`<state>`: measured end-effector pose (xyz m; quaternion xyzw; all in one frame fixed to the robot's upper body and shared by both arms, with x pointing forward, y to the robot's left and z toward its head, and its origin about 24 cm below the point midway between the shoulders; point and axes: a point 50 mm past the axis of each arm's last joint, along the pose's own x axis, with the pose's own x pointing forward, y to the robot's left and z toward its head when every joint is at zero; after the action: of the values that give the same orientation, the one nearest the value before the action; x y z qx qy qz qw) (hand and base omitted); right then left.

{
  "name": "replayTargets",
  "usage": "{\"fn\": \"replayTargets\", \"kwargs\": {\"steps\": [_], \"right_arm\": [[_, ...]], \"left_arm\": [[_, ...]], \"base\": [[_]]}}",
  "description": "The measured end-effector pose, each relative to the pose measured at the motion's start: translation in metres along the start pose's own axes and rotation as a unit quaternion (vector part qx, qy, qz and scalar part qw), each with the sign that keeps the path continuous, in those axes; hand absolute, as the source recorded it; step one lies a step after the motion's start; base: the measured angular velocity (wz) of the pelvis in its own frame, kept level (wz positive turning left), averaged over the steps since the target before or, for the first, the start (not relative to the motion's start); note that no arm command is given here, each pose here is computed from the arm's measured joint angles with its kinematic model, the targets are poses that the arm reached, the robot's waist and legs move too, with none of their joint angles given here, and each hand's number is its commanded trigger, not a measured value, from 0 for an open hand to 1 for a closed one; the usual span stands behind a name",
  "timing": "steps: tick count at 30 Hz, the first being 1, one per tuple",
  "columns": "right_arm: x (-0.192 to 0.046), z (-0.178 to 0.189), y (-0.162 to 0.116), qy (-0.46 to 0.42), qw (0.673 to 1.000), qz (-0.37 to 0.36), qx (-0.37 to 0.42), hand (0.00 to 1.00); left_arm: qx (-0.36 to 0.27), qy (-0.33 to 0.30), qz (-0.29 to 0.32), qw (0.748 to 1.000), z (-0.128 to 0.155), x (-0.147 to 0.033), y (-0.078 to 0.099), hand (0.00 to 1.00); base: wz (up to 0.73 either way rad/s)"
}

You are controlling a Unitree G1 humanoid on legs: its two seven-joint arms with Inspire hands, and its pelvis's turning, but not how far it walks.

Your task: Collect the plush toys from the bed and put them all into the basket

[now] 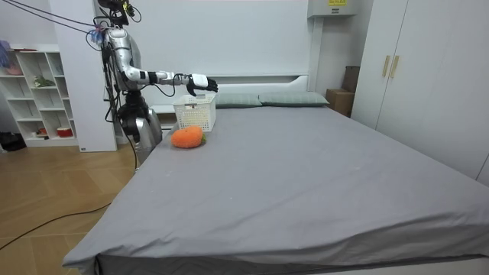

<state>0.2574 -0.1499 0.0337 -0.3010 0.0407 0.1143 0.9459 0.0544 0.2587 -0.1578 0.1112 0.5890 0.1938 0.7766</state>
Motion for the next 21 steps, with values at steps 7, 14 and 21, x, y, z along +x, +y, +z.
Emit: {"fn": "replayTargets", "kwargs": {"steps": [7, 14, 21], "right_arm": [[-0.011, -0.034, -0.014, 0.068, 0.996, -0.053, 0.014, 0.0], [-0.024, -0.059, -0.01, 0.113, 0.992, -0.055, 0.02, 0.0], [-0.031, -0.075, 0.0, 0.15, 0.988, -0.041, 0.024, 0.0]], "left_arm": [[-0.011, 0.016, 0.01, 1.0, -0.011, -0.001, 0.003, 0.0], [-0.016, 0.014, 0.007, 1.0, -0.011, -0.002, -0.002, 0.0], [-0.017, -0.002, 0.01, 1.0, -0.005, -0.002, -0.001, 0.0]], "base": [[-0.02], [-0.08], [-0.04]]}}
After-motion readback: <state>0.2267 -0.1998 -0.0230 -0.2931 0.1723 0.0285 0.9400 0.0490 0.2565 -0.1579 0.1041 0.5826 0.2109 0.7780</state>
